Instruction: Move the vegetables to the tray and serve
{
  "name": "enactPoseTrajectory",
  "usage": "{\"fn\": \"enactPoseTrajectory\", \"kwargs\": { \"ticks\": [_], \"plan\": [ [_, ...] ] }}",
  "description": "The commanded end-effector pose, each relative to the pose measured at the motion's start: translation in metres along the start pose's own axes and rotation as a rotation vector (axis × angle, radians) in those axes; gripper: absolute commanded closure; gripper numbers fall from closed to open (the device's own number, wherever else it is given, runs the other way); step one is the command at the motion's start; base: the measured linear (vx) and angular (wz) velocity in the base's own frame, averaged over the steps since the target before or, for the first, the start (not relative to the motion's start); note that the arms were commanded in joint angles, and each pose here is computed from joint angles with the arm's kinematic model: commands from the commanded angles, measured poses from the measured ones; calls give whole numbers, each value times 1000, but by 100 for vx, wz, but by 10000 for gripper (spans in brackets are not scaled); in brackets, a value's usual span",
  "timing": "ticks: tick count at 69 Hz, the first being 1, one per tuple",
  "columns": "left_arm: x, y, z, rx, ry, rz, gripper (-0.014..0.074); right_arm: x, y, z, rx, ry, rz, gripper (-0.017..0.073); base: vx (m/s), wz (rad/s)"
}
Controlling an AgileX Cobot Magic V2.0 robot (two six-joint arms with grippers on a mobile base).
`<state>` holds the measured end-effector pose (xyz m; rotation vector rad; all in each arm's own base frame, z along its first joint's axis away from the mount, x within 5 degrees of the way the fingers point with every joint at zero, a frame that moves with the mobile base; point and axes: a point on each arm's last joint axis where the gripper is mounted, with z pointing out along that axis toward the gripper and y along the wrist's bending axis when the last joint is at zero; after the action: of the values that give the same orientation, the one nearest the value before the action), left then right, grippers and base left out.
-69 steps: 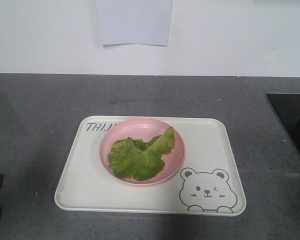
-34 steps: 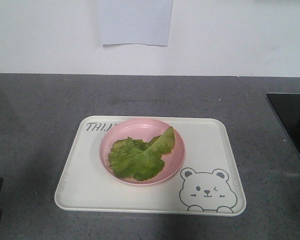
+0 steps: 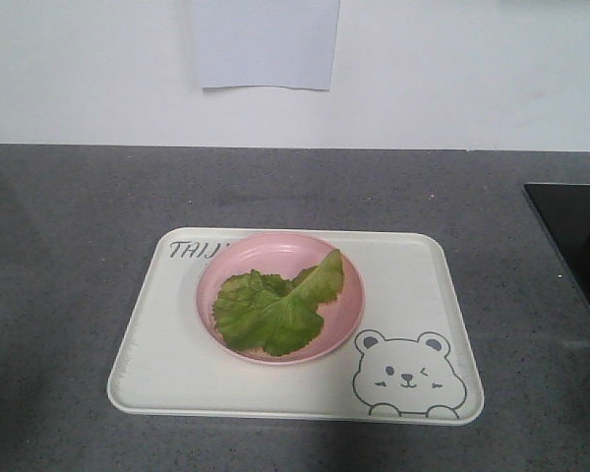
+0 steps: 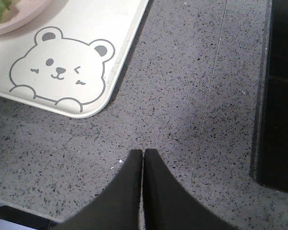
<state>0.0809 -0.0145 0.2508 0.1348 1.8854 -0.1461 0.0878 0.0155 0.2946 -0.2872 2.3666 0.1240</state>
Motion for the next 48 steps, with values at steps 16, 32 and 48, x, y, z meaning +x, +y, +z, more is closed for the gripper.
{"fn": "enactPoseTrajectory", "kwargs": {
  "ticks": [16, 32, 48],
  "plan": [
    [51, 7, -6, -65, -322, -69, 601, -11, -1, -5, 13, -73, -11, 569, 0, 0],
    [61, 8, -7, -77, -365, -79, 601, -10, -1, -5, 11, -72, -11, 569, 0, 0],
    [60, 8, -8, -79, -382, -64, 601, -11, 0, -5, 8, -73, -9, 569, 0, 0]
  ]
}}
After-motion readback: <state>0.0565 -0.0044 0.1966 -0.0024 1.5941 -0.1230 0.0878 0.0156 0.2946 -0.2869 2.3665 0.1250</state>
